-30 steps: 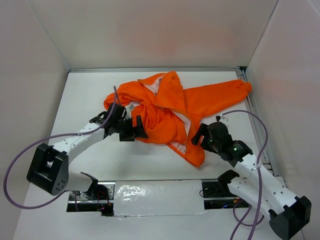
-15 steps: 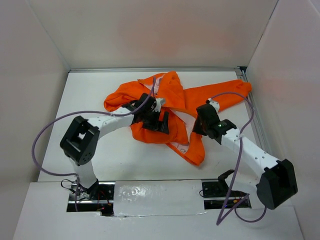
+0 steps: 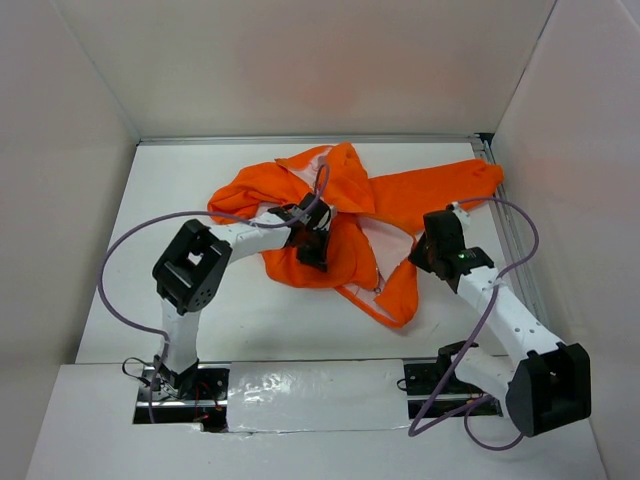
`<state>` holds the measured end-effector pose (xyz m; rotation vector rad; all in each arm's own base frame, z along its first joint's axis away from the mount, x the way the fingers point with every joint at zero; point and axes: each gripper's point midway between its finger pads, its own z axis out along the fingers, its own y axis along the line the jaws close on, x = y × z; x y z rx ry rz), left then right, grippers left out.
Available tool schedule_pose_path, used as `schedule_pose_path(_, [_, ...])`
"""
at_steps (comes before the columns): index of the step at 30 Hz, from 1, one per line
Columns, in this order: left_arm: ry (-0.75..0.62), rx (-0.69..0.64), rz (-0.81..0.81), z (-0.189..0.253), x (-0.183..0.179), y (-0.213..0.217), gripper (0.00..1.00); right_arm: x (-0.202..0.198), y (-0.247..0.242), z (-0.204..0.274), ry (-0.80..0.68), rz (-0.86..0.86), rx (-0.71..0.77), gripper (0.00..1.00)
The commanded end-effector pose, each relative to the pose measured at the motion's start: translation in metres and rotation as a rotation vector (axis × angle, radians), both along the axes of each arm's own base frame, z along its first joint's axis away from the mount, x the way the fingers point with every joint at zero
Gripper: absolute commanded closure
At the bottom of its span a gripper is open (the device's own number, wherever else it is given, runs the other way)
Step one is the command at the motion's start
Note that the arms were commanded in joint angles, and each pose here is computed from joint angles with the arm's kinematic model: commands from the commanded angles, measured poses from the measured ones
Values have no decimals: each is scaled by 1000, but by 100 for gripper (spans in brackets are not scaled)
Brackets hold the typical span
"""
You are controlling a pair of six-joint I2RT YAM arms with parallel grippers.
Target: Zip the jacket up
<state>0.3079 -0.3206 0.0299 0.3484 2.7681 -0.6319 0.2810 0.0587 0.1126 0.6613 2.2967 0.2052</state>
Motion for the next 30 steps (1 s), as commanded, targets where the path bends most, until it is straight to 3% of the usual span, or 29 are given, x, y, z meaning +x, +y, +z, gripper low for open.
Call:
schedule_pose_path(1, [-69, 6, 59, 24, 0, 9, 100, -3, -2, -7, -7, 2, 25, 79])
schedule_pose_path(6, [-220, -12, 128, 82, -10, 42, 100, -5, -17, -10, -1, -51, 27, 80])
schedule_pose_path(8, [-244, 11, 144, 85, -22, 61, 100, -4, -18, -7, -20, -50, 33, 80])
schedule_pose_path(10, [-270, -72, 79, 106, -38, 62, 100, -6, -20, -7, -24, -52, 29, 80])
schedule_pose_path(11, [-287, -123, 46, 116, -41, 55, 87, -6, -21, -5, -33, -51, 29, 80])
schedule_pose_path(12, [-309, -161, -10, 125, -46, 50, 35, -7, -22, -6, -31, -52, 26, 80])
schedule_pose_path(13, [-317, -193, -60, 129, -52, 40, 1, -7, -23, -4, -35, -53, 26, 79])
schedule_pose_path(16, [-326, -247, -176, 132, -58, 11, 1, -8, -21, -3, -40, -34, 37, 78])
schedule_pose_path(19, [-288, -188, -183, 112, -48, -11, 1, -8, -21, -5, -36, -26, 43, 78])
schedule_pose_path(22, [-210, -12, -80, 67, -23, -18, 1, -8, -20, -8, -28, -17, 49, 77])
schedule_pose_path(30, [-128, 120, 2, 22, 3, -43, 4, -7, -19, -18, -13, -1, 75, 73])
